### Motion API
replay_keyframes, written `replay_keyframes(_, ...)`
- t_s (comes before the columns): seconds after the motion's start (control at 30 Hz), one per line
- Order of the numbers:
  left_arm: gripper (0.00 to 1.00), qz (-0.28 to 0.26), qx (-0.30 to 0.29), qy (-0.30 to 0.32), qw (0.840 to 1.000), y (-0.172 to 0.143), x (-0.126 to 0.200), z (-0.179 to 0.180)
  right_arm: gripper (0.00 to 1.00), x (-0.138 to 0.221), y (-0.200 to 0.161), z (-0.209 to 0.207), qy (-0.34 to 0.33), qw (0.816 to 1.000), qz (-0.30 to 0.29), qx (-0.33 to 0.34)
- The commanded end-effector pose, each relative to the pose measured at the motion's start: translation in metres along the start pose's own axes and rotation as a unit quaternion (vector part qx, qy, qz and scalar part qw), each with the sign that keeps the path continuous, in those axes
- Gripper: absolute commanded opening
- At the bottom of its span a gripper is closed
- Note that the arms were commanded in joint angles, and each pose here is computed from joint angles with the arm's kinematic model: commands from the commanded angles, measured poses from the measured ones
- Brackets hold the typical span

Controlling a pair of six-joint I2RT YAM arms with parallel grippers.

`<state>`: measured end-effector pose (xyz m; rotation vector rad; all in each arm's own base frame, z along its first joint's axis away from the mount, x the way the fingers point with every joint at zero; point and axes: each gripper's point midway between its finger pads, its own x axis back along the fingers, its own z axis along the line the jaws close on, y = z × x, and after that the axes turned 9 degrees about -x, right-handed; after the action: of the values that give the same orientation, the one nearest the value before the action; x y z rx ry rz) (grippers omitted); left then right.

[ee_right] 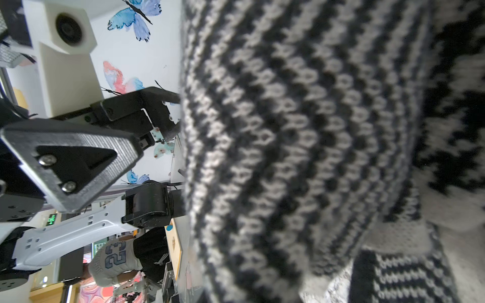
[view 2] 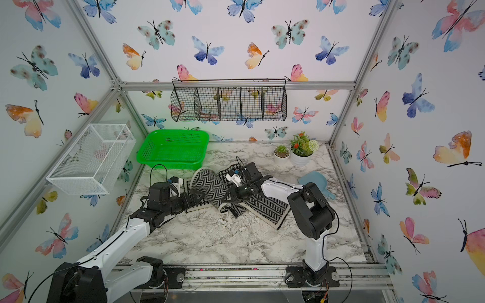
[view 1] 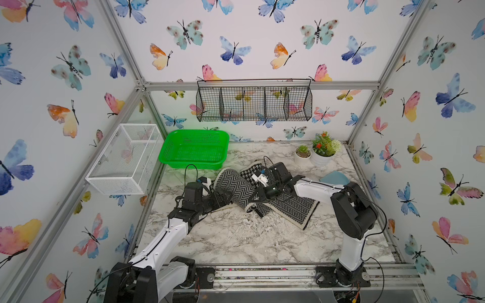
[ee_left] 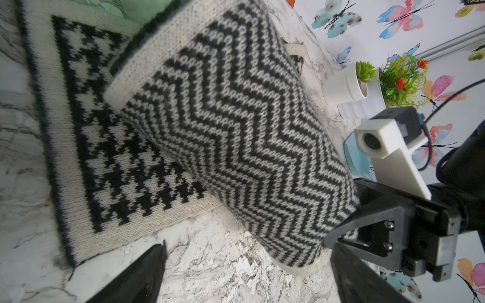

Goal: Roll up the scarf and place it into the basket
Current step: Roll the scarf at the center of the board.

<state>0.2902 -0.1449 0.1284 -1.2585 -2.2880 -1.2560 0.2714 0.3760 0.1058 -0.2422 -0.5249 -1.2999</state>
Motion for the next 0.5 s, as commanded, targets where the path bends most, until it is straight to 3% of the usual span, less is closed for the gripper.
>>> replay_keyframes(0.0,0.98,-0.023,-0.003,-0.046,0.999,0.011,-0.008,-0.018,0.20,-0.001,-0.003,-0.010,0.021,1.000,0.012,-0.018)
replay_keyframes(0.47,0.98,-0.008,0.019,-0.075,0.997,-0.007,-0.041,-0.032,0.20,-0.002,-0.002,-0.030,0.031,0.998,0.005,-0.049)
